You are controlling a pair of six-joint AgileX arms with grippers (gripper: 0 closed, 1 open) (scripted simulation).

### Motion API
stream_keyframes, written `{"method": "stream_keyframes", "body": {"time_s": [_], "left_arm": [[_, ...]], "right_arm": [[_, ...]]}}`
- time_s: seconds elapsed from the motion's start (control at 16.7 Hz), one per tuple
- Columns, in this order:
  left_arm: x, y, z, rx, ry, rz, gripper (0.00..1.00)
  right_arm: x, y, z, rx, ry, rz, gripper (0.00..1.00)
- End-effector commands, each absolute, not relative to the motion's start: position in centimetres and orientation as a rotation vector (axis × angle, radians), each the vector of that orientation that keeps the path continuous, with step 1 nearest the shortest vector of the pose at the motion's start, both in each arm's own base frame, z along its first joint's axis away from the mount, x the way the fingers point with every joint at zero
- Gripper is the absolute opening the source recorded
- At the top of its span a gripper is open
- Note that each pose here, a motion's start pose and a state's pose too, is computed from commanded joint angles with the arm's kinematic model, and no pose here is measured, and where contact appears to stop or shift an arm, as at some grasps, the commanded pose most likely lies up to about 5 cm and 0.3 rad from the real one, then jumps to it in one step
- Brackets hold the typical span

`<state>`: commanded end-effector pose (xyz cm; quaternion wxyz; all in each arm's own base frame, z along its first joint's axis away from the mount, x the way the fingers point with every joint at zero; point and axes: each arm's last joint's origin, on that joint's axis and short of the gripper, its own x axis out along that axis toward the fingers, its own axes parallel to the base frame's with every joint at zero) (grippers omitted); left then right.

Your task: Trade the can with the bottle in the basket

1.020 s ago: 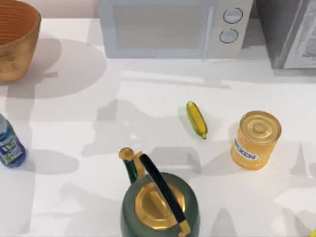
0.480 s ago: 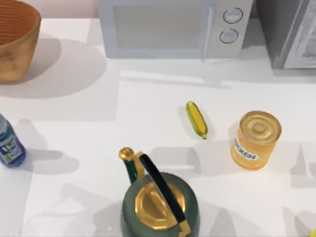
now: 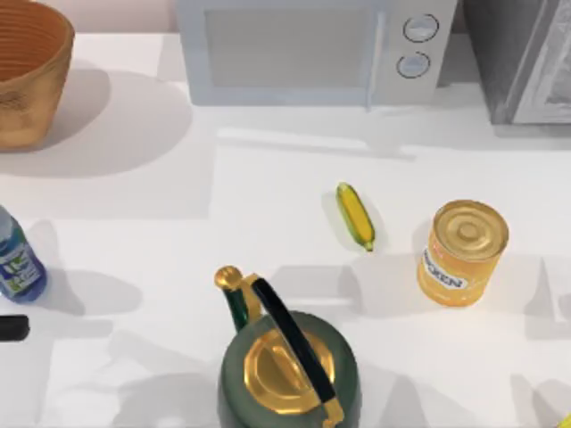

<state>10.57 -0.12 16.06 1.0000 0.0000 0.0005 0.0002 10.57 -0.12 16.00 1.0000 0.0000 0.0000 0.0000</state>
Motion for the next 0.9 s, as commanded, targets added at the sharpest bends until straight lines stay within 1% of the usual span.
{"method": "stream_keyframes", "body": {"time_s": [0.36, 0.48, 0.66, 0.9], "left_arm": [[10.6, -0.1, 15.9, 0.002, 0.006, 0.004, 0.00], [10.7, -0.1, 16.4, 0.003, 0.001, -0.010, 0.00], [11.1, -0.5, 18.1, 0.008, -0.020, -0.075, 0.00], [12.7, -1.4, 21.7, 0.021, -0.062, -0.238, 0.00]], "right_arm": [[10.6, -0.1, 16.0, 0.000, 0.000, 0.000, 1.00], [10.6, -0.1, 16.0, 0.000, 0.000, 0.000, 1.00], [10.6, -0.1, 16.0, 0.000, 0.000, 0.000, 1.00], [10.6, -0.1, 16.0, 0.000, 0.000, 0.000, 1.00]]}}
